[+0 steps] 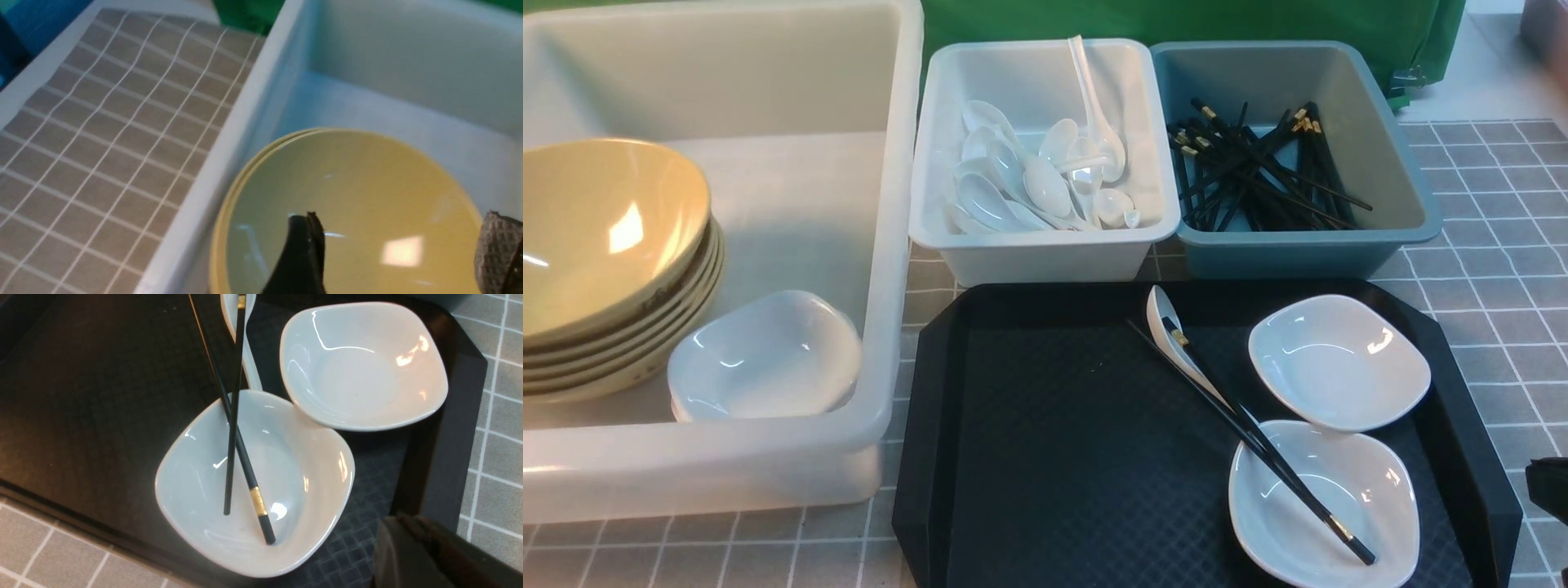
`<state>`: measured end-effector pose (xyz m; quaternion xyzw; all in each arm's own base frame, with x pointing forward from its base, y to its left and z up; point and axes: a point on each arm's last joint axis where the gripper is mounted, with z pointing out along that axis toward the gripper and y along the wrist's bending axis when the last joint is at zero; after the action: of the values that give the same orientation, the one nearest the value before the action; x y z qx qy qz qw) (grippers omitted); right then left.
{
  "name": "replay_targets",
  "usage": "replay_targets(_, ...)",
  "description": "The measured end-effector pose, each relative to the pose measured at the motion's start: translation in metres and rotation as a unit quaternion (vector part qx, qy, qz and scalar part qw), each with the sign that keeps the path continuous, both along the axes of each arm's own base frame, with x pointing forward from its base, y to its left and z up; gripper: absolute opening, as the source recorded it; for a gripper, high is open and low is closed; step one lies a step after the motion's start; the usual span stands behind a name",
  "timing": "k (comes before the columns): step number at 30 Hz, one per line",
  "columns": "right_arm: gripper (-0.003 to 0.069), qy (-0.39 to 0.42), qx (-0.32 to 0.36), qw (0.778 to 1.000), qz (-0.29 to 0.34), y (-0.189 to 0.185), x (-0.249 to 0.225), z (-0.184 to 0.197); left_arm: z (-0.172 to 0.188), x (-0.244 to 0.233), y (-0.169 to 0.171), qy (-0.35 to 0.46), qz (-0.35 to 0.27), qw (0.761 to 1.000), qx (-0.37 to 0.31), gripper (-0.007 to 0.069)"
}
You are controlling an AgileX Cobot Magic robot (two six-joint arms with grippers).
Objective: On grey table put chopsticks spoon bowls plates into blue grey white boxes.
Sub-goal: 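Move the grippers toward the tableware on the black tray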
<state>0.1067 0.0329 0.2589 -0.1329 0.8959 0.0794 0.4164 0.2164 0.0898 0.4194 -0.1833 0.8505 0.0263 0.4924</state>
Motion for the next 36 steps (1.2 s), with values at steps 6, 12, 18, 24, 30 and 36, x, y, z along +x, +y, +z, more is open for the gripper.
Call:
replay_targets(6,0.0046,-0.012,0.003,1.0,-0.002,0.0,0.001,0.002,-0.014,0.007,-0.06,0.008,-0.16,0.987,0.015,0.0192)
replay_targets(12,0.0046,-0.012,0.003,1.0,-0.002,0.0,0.001,0.002,-0.081,0.029,-0.071,0.108,-0.206,0.972,0.033,0.0016)
replay_targets(18,0.0046,-0.012,0.003,1.0,-0.002,0.0,0.001,0.002,-0.144,0.043,-0.066,0.193,-0.186,0.963,-0.004,-0.001)
replay_targets(24,0.0046,-0.037,0.014,0.999,-0.006,0.001,0.005,0.006,-0.147,0.041,-0.067,0.204,-0.187,0.961,-0.012,-0.001)
replay_targets(30,0.0062,0.023,0.016,0.999,0.025,0.011,0.022,0.014,-0.083,0.008,-0.079,0.105,-0.204,0.973,-0.021,-0.0008)
replay_targets(36,0.0183,0.094,0.01,0.991,0.092,0.036,0.064,0.016,-0.034,-0.053,-0.097,-0.024,-0.246,0.969,-0.009,-0.0008)
